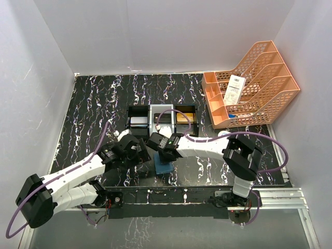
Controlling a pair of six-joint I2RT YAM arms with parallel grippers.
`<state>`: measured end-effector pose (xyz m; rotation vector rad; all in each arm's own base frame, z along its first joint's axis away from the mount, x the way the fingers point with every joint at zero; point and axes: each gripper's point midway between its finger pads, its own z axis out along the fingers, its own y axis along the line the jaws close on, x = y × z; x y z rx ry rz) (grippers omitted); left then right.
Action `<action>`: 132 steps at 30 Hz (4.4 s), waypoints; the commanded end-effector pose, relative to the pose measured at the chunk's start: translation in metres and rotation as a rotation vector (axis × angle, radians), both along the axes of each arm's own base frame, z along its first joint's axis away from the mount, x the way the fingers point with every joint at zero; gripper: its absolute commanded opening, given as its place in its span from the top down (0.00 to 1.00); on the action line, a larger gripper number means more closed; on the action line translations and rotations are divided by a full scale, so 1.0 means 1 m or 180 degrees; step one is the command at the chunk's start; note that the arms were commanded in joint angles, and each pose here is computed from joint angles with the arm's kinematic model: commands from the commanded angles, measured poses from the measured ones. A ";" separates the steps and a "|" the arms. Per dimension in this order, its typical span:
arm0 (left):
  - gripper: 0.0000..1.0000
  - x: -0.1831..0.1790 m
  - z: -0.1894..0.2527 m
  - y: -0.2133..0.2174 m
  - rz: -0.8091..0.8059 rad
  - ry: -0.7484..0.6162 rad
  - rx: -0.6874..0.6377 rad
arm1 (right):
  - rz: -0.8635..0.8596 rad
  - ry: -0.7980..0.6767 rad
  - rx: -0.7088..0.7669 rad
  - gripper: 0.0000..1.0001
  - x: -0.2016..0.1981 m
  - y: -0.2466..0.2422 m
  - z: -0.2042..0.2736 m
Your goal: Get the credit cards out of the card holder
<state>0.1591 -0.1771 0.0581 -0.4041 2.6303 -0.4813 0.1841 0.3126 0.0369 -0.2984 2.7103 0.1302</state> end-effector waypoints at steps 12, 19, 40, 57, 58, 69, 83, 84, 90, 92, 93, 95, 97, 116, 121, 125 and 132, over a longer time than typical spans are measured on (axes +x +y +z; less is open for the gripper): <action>0.07 -0.004 -0.017 -0.043 -0.0701 0.0338 -0.0181 | -0.0039 0.0187 0.1039 0.92 -0.004 0.006 0.007; 0.11 0.000 -0.028 -0.052 -0.0854 0.0509 -0.0022 | -0.0057 0.0250 0.1207 0.96 -0.003 0.000 0.008; 0.39 -0.020 -0.079 -0.029 -0.0537 0.1062 0.0442 | -0.0299 0.0094 0.1197 0.96 0.011 -0.027 0.018; 0.27 -0.011 -0.050 -0.093 -0.1243 0.0765 -0.0227 | -0.0153 0.0241 0.1405 0.98 0.010 -0.016 0.018; 0.30 -0.012 -0.057 -0.089 -0.1208 0.0817 -0.0122 | -0.0139 0.0245 0.1422 0.98 0.010 -0.015 0.019; 0.62 -0.032 -0.099 -0.033 -0.0782 0.1168 0.0676 | -0.0091 0.0237 0.1620 0.98 0.009 -0.011 0.031; 0.70 -0.036 -0.108 -0.019 -0.0685 0.1239 0.0889 | -0.0389 0.0159 0.0988 0.99 0.007 -0.058 0.021; 0.70 -0.036 -0.109 -0.019 -0.0683 0.1244 0.0898 | -0.0400 0.0168 0.0982 0.99 0.006 -0.059 0.021; 0.74 -0.031 -0.101 -0.031 -0.0810 0.1115 0.0809 | -0.0274 0.0141 0.1359 0.81 0.016 -0.029 0.047; 0.75 -0.029 -0.098 -0.035 -0.0835 0.1068 0.0760 | -0.0238 0.0172 0.1380 0.75 0.020 -0.021 0.050; 0.75 -0.027 -0.096 -0.037 -0.0842 0.1034 0.0728 | -0.0211 0.0195 0.1372 0.73 0.021 -0.017 0.049; 0.75 -0.026 -0.092 -0.041 -0.0845 0.0981 0.0657 | -0.0171 0.0244 0.1345 0.71 0.021 -0.011 0.046; 0.75 -0.023 -0.088 -0.044 -0.0835 0.0936 0.0607 | -0.0158 0.0296 0.1261 0.70 0.020 -0.008 0.037; 0.80 -0.022 -0.089 -0.030 -0.0521 0.0896 0.0713 | -0.0176 0.0414 0.0402 0.80 -0.003 -0.049 0.000; 0.82 -0.024 -0.094 -0.026 -0.0427 0.0945 0.0749 | -0.0167 0.0380 0.0279 0.87 -0.007 -0.062 0.001; 0.83 -0.027 -0.097 -0.022 -0.0392 0.0985 0.0785 | -0.0153 0.0397 0.0262 0.93 -0.011 -0.067 0.001; 0.84 -0.030 -0.100 -0.018 -0.0370 0.1017 0.0821 | -0.0209 0.0328 0.0200 1.00 -0.012 -0.079 0.004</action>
